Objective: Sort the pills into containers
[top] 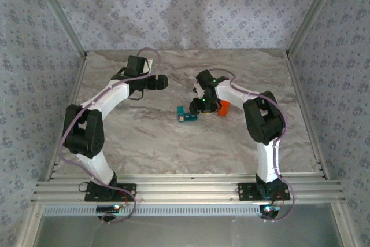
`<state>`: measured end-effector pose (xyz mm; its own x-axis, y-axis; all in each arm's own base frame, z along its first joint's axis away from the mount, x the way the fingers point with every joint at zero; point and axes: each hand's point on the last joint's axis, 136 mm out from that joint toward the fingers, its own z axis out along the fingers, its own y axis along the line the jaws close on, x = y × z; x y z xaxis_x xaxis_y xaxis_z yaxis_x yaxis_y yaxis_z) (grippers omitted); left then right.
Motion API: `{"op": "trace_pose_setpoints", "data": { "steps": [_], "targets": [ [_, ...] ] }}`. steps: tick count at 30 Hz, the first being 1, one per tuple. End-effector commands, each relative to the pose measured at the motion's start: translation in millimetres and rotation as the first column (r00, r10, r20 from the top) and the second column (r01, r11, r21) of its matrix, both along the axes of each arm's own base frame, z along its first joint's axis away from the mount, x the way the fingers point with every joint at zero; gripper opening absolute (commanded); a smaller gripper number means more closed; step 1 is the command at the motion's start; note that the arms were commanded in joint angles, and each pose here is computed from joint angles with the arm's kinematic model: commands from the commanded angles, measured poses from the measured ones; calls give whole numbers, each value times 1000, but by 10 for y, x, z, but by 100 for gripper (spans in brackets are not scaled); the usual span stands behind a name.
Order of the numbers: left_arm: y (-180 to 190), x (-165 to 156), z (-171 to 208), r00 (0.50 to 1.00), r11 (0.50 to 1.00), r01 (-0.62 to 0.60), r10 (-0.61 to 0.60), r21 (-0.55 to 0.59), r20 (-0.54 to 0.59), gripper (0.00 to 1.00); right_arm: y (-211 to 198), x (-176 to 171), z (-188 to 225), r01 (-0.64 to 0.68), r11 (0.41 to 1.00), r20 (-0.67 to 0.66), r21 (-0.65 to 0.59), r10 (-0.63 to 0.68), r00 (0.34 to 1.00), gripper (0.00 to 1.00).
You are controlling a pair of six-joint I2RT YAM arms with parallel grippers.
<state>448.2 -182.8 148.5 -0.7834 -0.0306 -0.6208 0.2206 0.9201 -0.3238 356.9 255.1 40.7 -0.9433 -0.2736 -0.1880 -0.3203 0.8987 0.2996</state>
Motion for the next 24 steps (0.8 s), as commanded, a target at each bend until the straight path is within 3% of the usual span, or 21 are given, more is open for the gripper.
{"op": "trace_pose_setpoints", "data": {
  "steps": [1, 6, 12, 16, 20, 24],
  "targets": [
    [-78, -17, -34, 999, 1000, 17, -18, -24, -42, 91, -35, -74, -116, -7, 999, -31, -35, 6, 1000, 56],
    [-166, -33, -113, 996, 998, 37, -40, -41, -79, 76, -51, -96, -177, -14, 999, -43, -48, 12, 999, 53],
    [-288, -49, -223, 988, 996, 59, -67, -61, -140, 39, -86, -139, -251, -21, 997, -57, -70, 17, 998, 51],
    [-373, -64, -290, 981, 995, 80, -90, -64, -171, 21, -100, -164, -289, -25, 996, -64, -84, 20, 998, 50],
    [-482, -100, -361, 971, 992, 110, -122, -68, -206, 11, -100, -169, -298, -28, 995, -64, -91, 22, 998, 50],
    [-611, -161, -465, 954, 986, 147, -162, -74, -253, 7, -105, -184, -316, -31, 995, -69, -98, 24, 997, 49]
  ]
}}
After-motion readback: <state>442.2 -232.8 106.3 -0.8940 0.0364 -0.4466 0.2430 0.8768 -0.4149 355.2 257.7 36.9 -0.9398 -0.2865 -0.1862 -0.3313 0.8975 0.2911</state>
